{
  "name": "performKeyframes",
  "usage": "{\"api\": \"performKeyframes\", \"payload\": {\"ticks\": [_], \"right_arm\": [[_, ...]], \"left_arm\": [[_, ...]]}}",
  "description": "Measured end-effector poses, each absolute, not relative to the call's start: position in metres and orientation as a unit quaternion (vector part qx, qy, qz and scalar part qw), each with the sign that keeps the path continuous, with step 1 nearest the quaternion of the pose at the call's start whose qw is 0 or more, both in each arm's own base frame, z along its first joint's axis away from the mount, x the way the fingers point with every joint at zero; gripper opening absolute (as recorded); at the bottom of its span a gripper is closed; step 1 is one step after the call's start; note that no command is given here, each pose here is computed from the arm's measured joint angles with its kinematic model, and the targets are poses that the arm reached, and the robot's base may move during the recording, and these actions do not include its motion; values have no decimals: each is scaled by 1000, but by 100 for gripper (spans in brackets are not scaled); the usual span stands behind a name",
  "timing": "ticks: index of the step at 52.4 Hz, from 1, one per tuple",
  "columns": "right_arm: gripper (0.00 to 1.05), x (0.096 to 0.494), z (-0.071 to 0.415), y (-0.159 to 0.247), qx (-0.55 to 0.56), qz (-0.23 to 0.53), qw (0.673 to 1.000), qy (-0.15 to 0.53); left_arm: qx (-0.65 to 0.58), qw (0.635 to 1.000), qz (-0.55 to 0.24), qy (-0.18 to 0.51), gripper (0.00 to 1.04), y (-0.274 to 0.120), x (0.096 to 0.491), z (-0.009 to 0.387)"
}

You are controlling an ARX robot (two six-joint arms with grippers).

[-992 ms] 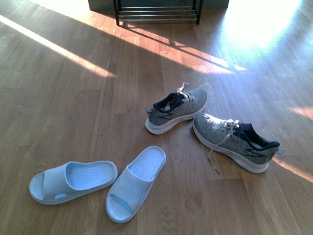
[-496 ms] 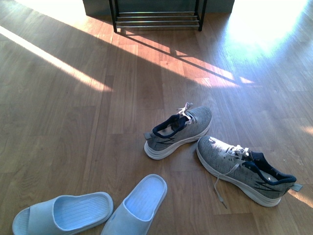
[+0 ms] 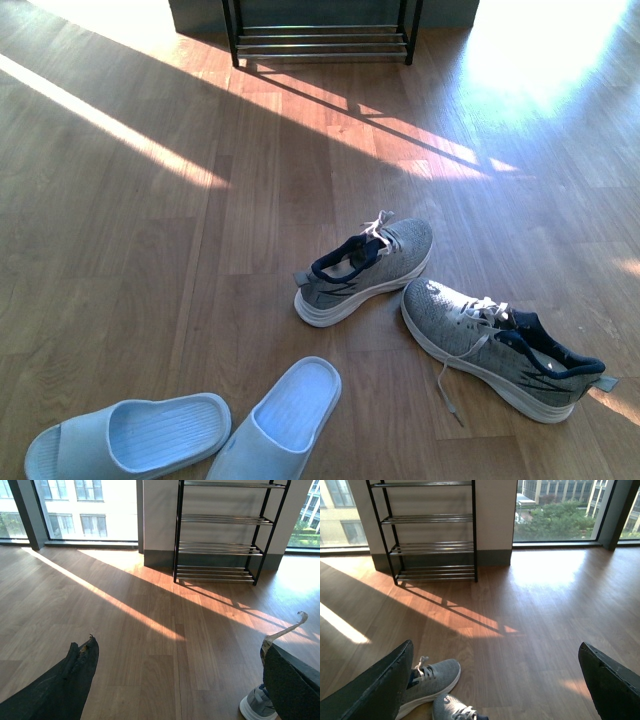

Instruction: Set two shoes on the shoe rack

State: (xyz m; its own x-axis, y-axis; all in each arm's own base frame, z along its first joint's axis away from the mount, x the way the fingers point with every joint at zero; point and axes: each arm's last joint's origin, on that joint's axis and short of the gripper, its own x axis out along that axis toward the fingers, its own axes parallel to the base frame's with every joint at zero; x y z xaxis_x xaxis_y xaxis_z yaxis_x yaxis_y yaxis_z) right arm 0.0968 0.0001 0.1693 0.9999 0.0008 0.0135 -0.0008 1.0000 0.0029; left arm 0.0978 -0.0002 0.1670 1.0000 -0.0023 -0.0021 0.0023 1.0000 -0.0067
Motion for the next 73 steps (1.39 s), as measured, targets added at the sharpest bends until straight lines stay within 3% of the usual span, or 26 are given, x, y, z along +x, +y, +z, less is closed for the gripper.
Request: {"api": "performKeyframes", "payload": {"ticks": [30, 32, 35, 40, 48, 59, 67, 73], "right_arm": [[96, 97, 169, 0, 1, 0, 1000, -7], [96, 98, 169, 0, 11, 36, 999, 4], [96, 108, 168, -1, 31, 122, 991, 41], [96, 140, 166, -2, 38, 162, 979, 116], [96, 185, 132, -3, 20, 169, 962, 215], [96, 243, 33, -10, -51, 169, 921, 347], [96, 258, -41, -20, -90, 152, 890, 421], [96, 264, -70, -28, -99, 137, 880, 443]], "left_arm": [[-3, 1000, -1, 1, 95, 0, 98, 167], [-3, 1000, -1, 1, 95, 0, 98, 167], [-3, 1000, -1, 1, 95, 0, 98, 167], [-3, 1000, -1, 1, 95, 0, 98, 167], [-3, 1000, -1, 1, 95, 0, 98, 167], [-3, 1000, -1, 1, 95, 0, 98, 167], [-3, 1000, -1, 1, 95, 0, 98, 167], [-3, 1000, -1, 1, 95, 0, 98, 167]]}}
